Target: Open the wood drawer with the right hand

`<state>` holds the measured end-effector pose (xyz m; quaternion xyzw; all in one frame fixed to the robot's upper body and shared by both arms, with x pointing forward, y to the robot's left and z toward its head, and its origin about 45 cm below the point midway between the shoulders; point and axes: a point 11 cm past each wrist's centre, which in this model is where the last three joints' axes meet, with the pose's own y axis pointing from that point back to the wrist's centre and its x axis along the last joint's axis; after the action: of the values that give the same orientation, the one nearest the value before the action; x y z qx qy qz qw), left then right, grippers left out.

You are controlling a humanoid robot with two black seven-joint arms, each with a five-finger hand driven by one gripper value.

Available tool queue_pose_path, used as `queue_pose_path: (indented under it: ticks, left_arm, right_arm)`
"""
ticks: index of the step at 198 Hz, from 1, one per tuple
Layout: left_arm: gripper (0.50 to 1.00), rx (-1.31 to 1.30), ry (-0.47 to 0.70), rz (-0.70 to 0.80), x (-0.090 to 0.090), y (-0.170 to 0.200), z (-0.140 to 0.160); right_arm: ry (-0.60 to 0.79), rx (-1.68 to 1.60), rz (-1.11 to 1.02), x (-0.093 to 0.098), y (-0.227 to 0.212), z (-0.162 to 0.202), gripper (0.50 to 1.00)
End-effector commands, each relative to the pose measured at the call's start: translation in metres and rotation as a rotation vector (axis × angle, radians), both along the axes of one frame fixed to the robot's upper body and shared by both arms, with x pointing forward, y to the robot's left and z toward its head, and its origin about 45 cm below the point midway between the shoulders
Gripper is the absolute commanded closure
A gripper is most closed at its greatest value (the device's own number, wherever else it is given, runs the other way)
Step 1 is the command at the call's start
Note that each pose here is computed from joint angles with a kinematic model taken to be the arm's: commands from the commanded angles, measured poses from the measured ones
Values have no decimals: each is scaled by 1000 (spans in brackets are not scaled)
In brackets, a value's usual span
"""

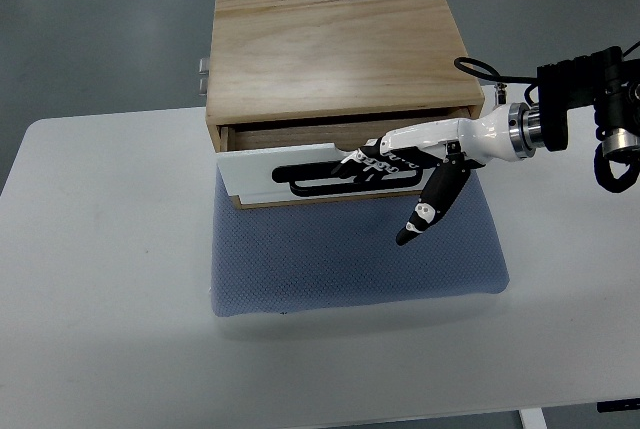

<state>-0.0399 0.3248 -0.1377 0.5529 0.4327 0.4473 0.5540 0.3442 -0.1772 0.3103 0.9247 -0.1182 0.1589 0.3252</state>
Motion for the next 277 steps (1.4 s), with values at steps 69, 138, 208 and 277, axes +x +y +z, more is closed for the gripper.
queue_pose_path:
  ticks: [69,138,208,277]
  left_arm:
    - [500,5,-1,0,0,1,0]
    - [500,8,-1,-1,0,2,0]
    - [500,8,-1,-2,0,2,0]
    - [500,-1,2,-6,0,0,0]
  right_arm:
    - [34,-16,-11,-5,-5,-3,556]
    - [32,-15,0,-10,-5,1,556]
    - [-37,56,-12,7,-1,58,556]
    - [-95,178,-162,44,-33,130,556]
